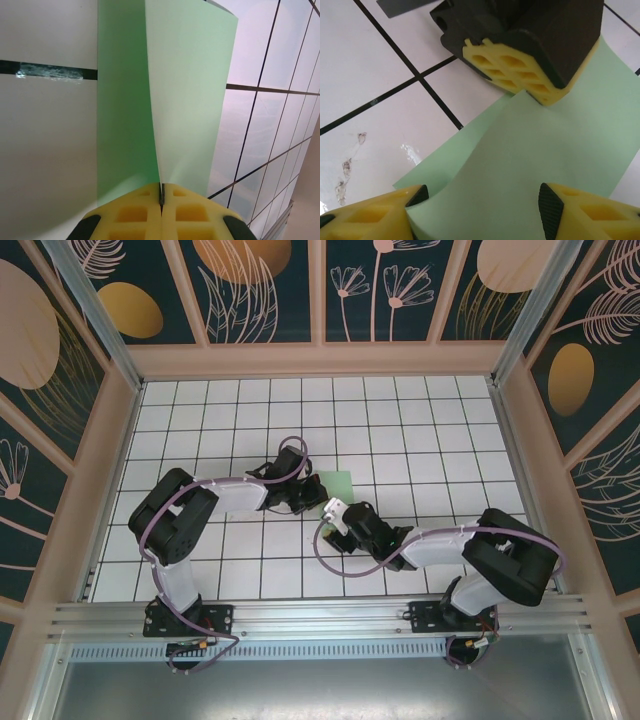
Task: Fold a paper plane with a square sheet of paper (pick it up from the middle)
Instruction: Fold the triangle a second time at the center of the table.
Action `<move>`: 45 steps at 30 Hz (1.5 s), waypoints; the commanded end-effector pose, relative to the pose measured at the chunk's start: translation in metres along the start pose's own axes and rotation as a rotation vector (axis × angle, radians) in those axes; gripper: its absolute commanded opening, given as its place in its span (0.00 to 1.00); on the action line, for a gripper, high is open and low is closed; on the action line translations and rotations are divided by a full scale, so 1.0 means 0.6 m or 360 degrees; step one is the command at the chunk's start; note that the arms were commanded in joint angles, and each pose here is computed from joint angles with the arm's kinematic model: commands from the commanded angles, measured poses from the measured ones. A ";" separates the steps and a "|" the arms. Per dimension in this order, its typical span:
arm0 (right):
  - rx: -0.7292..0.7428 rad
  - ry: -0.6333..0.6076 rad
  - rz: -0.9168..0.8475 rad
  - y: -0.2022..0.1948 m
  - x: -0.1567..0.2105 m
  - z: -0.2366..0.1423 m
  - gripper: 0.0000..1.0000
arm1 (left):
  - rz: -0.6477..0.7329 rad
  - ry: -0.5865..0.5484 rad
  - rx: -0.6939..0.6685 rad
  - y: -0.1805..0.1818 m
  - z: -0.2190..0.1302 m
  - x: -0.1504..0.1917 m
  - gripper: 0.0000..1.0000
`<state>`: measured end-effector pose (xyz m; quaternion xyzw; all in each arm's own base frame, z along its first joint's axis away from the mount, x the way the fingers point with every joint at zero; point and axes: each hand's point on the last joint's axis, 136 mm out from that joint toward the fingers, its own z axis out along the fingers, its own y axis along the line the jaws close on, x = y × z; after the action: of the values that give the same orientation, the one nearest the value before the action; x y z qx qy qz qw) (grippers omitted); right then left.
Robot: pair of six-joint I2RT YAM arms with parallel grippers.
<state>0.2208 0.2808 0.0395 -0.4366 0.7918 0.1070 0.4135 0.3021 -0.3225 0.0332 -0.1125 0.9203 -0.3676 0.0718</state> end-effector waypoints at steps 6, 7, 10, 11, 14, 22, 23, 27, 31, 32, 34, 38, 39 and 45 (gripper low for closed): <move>-0.0016 -0.0074 0.0032 0.005 -0.022 0.000 0.45 | 0.0034 -0.0015 -0.0032 -0.016 -0.009 -0.015 0.04; -0.0014 -0.0077 0.0035 0.004 -0.023 -0.001 0.42 | 0.0036 -0.0017 -0.0033 -0.017 -0.009 -0.016 0.04; -0.0014 -0.0101 0.0054 0.003 -0.028 -0.006 0.36 | 0.0034 -0.0016 -0.0038 -0.016 -0.007 -0.017 0.04; -0.0021 -0.0111 0.0061 0.003 -0.031 -0.008 0.34 | 0.0035 -0.0014 -0.0043 -0.014 -0.005 -0.017 0.04; -0.0018 -0.0116 0.0072 0.000 -0.033 -0.010 0.28 | 0.0032 -0.0009 -0.0048 -0.012 -0.002 -0.017 0.04; -0.0085 -0.0075 0.0183 -0.004 -0.032 -0.007 0.06 | 0.0047 -0.0049 -0.0059 -0.017 -0.007 -0.025 0.21; -0.0109 -0.0069 0.0206 -0.004 -0.032 -0.007 0.05 | 0.0054 -0.0064 -0.0058 -0.019 -0.011 -0.028 0.25; -0.0247 -0.0057 0.0374 -0.004 -0.041 -0.007 0.03 | 0.0082 -0.0174 -0.0113 -0.021 -0.033 -0.045 0.46; -0.0470 -0.0084 0.0618 -0.003 -0.067 -0.013 0.02 | 0.0089 -0.0363 -0.0181 -0.019 -0.073 -0.068 0.65; -0.0532 -0.0077 0.0677 -0.002 -0.075 -0.014 0.02 | 0.0085 -0.0430 -0.0178 -0.024 -0.091 -0.075 0.67; -0.0627 -0.0049 0.0816 -0.008 -0.088 -0.014 0.02 | 0.0072 -0.0533 -0.0170 -0.027 -0.118 -0.084 0.72; -0.0838 0.0022 0.1110 -0.015 -0.110 -0.006 0.03 | 0.0103 -0.0667 -0.0191 -0.017 -0.154 -0.087 0.76; -0.0900 0.0048 0.1159 -0.014 -0.112 -0.001 0.03 | 0.0127 -0.0679 -0.0185 -0.018 -0.159 -0.087 0.76; -0.0998 0.0173 0.1385 -0.037 -0.091 0.039 0.05 | 0.0258 -0.0530 -0.0033 -0.040 -0.134 -0.063 0.62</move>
<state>0.2723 0.3102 0.0713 -0.2032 0.8534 0.4351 0.2027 0.3274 -0.2688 0.1162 -0.1286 0.9058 -0.3116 0.2568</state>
